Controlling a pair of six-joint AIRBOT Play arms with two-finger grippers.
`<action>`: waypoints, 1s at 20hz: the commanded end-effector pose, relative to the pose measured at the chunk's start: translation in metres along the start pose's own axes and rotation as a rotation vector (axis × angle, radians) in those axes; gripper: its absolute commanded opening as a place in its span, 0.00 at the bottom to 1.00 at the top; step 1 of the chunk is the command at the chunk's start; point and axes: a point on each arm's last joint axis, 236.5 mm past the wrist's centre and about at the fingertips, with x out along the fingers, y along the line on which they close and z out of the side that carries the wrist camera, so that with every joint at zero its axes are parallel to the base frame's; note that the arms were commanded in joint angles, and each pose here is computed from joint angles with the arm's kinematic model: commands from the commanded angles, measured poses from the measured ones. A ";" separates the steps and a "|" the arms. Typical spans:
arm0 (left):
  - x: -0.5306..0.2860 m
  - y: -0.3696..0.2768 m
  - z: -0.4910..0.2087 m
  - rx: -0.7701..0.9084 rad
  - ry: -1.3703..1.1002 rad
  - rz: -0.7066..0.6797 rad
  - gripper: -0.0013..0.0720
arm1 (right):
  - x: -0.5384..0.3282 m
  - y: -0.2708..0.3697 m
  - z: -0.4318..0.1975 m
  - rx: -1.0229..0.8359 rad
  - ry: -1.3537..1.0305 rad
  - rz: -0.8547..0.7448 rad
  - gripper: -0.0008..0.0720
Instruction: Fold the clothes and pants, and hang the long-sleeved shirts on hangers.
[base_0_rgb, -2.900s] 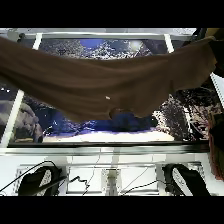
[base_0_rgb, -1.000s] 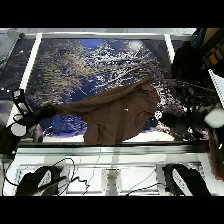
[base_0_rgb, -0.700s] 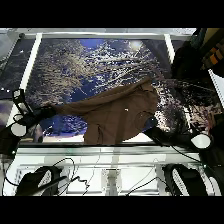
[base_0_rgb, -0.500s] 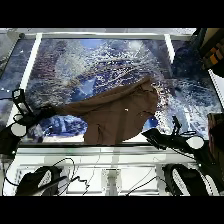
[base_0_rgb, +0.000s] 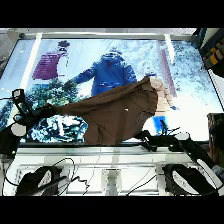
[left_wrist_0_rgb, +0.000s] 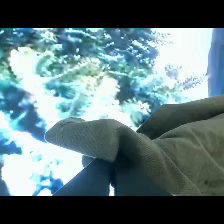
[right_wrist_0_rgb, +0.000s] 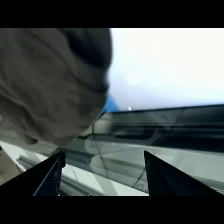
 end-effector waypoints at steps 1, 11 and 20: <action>0.000 0.000 0.000 0.000 0.001 0.000 0.03 | 0.027 0.009 -0.009 -0.056 0.000 -0.008 0.75; 0.000 0.000 0.000 0.001 0.000 0.000 0.03 | 0.077 0.043 -0.015 -0.114 0.091 -0.076 0.56; 0.000 0.001 0.004 0.001 -0.019 0.005 0.03 | 0.083 0.077 0.000 -0.222 0.086 -0.056 0.16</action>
